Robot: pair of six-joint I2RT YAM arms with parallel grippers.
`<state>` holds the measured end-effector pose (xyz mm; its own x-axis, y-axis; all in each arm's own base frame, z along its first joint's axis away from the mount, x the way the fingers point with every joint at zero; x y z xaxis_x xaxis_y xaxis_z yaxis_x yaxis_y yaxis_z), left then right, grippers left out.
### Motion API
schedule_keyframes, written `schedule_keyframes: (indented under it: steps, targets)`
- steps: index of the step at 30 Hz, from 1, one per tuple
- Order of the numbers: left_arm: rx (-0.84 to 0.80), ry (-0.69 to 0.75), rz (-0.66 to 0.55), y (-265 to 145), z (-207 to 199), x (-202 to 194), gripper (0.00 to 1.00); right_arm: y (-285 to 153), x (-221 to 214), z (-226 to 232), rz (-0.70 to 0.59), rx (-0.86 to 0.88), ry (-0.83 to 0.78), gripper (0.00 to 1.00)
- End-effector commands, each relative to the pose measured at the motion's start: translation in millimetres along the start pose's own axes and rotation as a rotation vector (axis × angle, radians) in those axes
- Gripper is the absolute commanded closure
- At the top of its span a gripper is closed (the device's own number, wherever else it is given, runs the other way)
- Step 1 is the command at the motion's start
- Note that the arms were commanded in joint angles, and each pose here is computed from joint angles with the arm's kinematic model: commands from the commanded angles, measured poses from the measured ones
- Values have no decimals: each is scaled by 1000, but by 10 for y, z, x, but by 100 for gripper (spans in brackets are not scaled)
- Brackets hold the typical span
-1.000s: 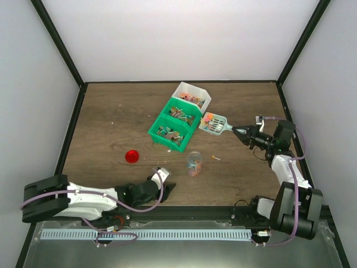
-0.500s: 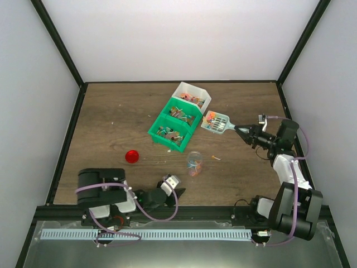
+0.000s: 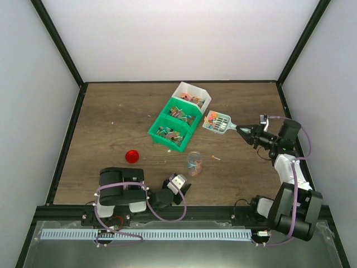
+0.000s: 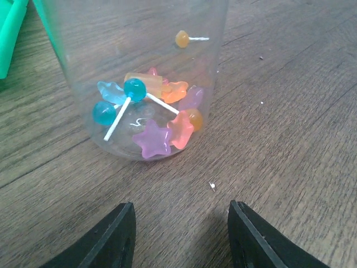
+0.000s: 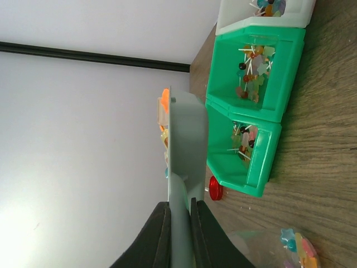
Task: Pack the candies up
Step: Move the packing bottle to the center of the board.
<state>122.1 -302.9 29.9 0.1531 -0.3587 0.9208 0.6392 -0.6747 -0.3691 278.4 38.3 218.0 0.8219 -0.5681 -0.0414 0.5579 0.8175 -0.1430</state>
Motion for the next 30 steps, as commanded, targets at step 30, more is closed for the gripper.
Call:
schedule_keyframes:
  steps: [30]
  targets:
    - [-56,28,-161,451,162,182,56,-78,50,176,-13,16,-78,99]
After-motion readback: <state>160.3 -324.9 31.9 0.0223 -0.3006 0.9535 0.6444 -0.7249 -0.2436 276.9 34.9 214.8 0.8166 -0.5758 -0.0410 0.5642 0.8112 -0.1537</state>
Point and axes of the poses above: each gripper's point midway between its finger pads, its own y axis out along the fingers, its own z axis along the line the jaws close on, x = y × z, the point moved 4 cm from there along -y, back along the fingers, and after that the axes turned 13 degrees about y, right-handed, at the moved point
